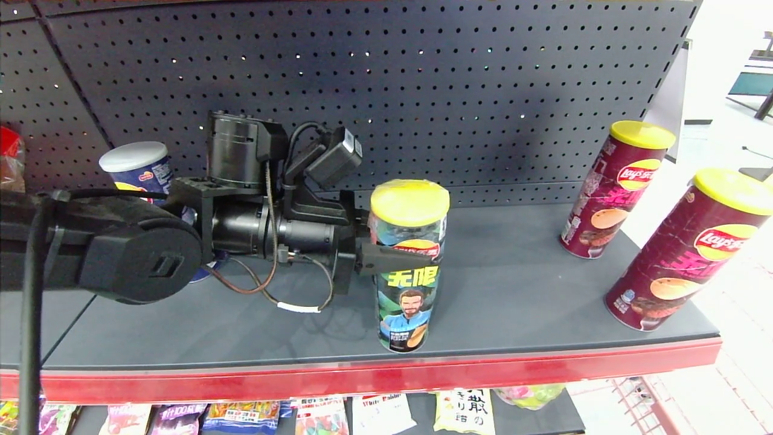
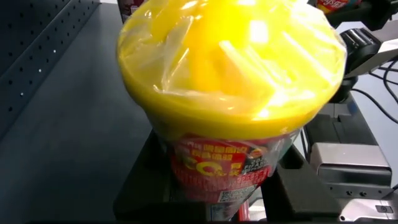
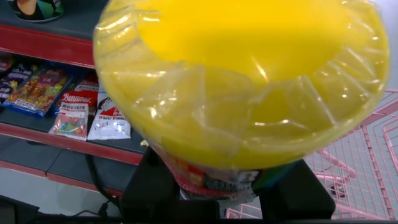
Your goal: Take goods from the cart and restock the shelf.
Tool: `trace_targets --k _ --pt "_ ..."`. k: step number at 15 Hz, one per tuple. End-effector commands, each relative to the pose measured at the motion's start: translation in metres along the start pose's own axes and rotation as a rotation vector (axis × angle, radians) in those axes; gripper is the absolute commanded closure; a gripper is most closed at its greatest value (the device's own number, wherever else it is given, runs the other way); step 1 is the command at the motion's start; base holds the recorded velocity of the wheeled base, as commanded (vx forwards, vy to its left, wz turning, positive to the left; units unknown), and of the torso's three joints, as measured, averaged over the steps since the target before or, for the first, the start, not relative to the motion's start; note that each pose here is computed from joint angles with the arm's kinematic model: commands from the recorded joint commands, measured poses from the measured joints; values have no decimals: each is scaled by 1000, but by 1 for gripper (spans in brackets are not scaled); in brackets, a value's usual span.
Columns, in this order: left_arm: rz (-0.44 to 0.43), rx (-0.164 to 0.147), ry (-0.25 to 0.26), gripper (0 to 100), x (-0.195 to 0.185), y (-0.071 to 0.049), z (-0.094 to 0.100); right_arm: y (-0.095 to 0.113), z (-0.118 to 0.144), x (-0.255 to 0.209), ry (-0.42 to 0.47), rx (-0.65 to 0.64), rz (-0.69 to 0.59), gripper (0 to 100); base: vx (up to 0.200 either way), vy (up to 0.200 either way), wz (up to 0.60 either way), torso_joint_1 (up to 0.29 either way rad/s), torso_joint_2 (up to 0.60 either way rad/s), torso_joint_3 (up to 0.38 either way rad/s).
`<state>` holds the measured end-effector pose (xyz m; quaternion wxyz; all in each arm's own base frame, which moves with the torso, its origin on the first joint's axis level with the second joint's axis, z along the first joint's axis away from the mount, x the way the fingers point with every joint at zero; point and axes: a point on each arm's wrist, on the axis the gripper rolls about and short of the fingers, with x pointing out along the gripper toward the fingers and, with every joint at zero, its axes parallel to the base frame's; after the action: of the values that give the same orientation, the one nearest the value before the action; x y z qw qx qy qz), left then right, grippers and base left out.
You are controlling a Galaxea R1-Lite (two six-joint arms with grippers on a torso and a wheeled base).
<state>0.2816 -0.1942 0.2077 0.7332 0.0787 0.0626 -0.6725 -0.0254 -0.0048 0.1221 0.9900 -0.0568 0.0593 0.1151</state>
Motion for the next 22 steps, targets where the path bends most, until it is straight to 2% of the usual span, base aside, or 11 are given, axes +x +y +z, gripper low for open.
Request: trace_targets --k 1,11,16,17,19,22 --pt "-3 -4 3 100 0 -2 -1 0 0 0 3 0 1 100 0 0 0 0 0 0" --pt "-16 -13 4 100 -1 -4 -2 0 1 0 3 0 1 100 0 0 0 0 0 0" --pt "-18 -7 7 100 -1 -5 -4 0 1 0 1 0 1 100 0 0 0 0 0 0" --pt "-19 -9 9 0 -1 -6 -5 0 1 0 1 0 1 100 0 0 0 0 0 0" --pt "-20 -20 14 0 -1 -7 -7 0 2 0 -2 0 1 100 0 0 0 0 0 0" --pt "-8 -18 15 0 -4 -7 -7 0 2 0 1 0 1 100 0 0 0 0 0 0"
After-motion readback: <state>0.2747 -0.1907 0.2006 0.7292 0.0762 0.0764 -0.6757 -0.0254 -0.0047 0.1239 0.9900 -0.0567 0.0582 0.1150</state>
